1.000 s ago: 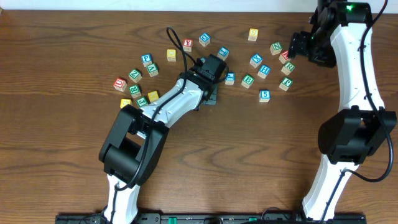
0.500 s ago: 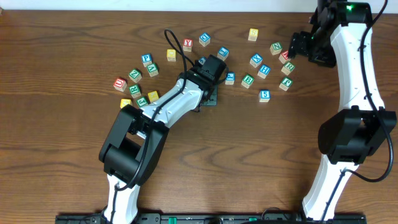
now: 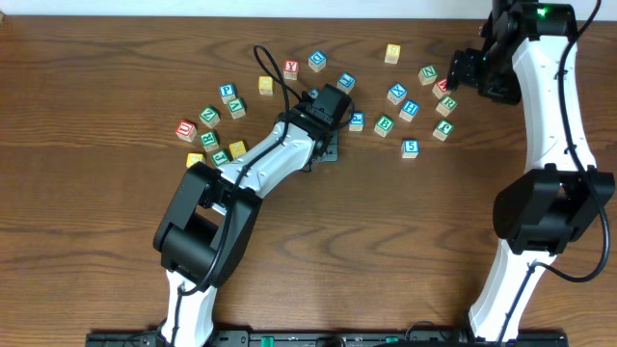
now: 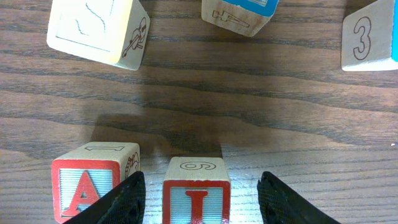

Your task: Spell out AI2

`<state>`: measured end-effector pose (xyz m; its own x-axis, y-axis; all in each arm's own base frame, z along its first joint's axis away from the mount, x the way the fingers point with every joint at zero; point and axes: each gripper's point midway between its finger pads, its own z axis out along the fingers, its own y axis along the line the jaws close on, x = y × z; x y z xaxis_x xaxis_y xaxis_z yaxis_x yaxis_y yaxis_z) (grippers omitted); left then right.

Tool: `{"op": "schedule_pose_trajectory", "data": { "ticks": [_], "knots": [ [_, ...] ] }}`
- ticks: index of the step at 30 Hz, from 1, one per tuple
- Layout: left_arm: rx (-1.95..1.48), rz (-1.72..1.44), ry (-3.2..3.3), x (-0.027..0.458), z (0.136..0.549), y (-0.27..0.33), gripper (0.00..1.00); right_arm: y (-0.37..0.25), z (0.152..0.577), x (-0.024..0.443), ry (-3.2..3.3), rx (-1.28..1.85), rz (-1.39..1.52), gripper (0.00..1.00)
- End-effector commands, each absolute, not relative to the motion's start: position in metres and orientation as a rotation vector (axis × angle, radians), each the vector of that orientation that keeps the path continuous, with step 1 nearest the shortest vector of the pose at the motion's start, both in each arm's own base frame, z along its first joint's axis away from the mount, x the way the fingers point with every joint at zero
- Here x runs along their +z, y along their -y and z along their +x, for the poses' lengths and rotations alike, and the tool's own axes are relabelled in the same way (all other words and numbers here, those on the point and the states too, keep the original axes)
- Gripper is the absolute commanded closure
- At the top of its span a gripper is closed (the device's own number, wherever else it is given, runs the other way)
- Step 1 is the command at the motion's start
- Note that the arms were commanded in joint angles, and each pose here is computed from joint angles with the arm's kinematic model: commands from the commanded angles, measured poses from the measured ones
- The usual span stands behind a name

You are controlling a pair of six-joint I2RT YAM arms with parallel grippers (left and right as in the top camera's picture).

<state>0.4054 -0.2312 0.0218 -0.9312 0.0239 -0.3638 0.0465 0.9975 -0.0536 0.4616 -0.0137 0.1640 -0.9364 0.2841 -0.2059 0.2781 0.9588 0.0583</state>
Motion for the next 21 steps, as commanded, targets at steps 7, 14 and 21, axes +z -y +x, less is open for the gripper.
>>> {"op": "schedule_pose_trajectory", "data": {
  "ticks": [7, 14, 21],
  "knots": [
    [-0.165, 0.062, -2.637, 0.11, 0.405, 0.227, 0.43, 0.011, 0.461, 0.161, -2.91, 0.038, 0.394, 0.15],
    [-0.193, 0.029, -2.563, 0.202, 0.367, 0.184, 0.43, 0.008, 0.462, 0.161, -2.911, 0.051, 0.39, 0.14],
    [-0.177, -0.126, -2.503, 0.253, 0.341, 0.12, 0.44, -0.006, 0.462, 0.161, -2.914, 0.06, 0.346, 0.14]
  ]
}}
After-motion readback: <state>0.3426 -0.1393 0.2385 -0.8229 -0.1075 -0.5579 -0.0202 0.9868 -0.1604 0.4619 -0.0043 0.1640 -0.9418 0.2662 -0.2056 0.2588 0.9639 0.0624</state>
